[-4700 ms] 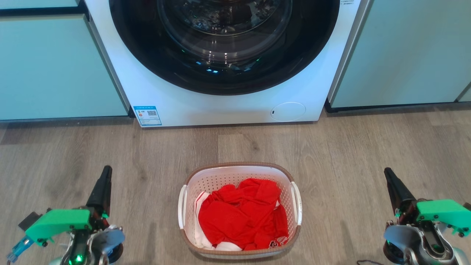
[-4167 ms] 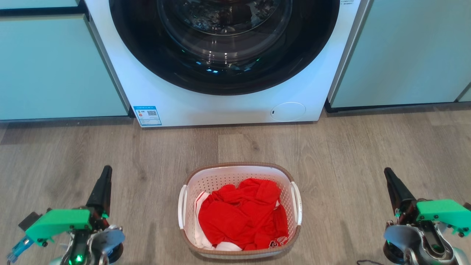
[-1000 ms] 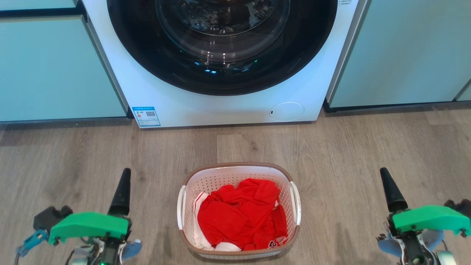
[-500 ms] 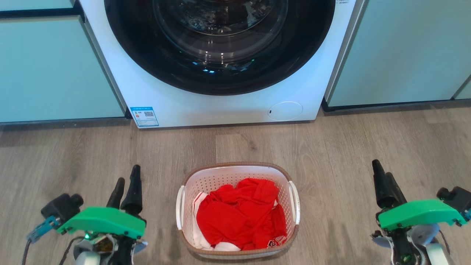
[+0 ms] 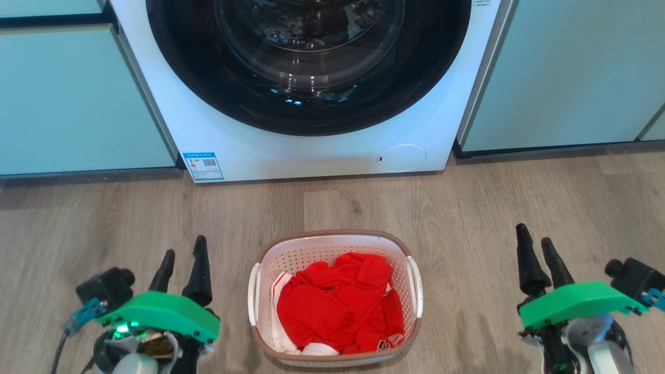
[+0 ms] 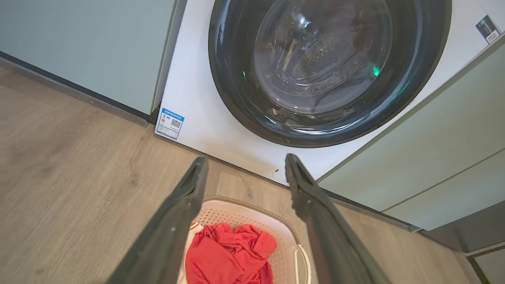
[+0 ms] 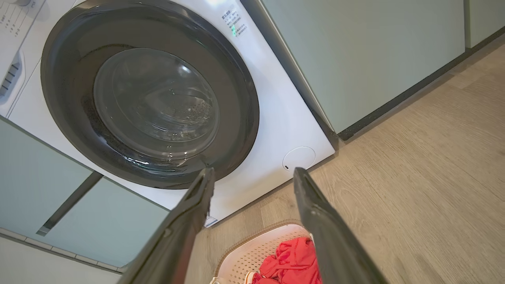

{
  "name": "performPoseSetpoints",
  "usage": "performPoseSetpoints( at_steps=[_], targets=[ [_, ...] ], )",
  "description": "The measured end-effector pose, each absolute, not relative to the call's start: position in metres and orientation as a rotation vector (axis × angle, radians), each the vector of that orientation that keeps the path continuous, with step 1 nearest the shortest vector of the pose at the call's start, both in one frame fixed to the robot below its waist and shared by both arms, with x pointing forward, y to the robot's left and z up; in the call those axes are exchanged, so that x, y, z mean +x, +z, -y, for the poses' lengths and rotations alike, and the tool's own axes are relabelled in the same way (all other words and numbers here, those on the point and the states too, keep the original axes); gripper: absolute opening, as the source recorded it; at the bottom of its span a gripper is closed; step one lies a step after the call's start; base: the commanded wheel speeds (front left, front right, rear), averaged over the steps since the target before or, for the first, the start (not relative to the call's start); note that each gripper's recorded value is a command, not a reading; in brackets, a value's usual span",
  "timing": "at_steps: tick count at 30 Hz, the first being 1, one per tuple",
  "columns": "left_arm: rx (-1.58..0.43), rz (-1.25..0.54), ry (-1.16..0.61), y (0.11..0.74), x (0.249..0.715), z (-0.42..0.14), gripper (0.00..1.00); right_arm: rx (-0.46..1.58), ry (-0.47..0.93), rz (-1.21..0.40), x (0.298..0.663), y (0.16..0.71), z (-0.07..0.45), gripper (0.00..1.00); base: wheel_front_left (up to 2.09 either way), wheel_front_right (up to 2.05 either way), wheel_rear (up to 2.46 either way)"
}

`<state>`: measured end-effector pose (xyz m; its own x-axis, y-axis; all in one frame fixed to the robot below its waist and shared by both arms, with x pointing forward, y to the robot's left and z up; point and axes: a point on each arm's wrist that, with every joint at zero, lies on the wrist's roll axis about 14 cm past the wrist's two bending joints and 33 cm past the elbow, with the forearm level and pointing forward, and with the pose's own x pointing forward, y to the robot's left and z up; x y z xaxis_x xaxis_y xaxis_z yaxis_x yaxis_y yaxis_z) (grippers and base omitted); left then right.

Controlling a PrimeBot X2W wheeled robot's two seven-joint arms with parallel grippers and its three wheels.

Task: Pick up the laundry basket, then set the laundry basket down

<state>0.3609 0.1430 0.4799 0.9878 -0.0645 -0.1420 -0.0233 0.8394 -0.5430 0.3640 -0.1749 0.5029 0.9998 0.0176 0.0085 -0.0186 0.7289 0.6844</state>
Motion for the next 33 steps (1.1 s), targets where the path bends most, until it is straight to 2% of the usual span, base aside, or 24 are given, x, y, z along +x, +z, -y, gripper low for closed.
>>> performPoseSetpoints(
  at_steps=[33],
  targets=[
    [-0.187,0.007,-0.092,0.509,0.356,-0.125,1.0,0.359,0.114,0.11,0.36,0.53,0.155,1.0,0.0,0.0,0.0]
  ],
)
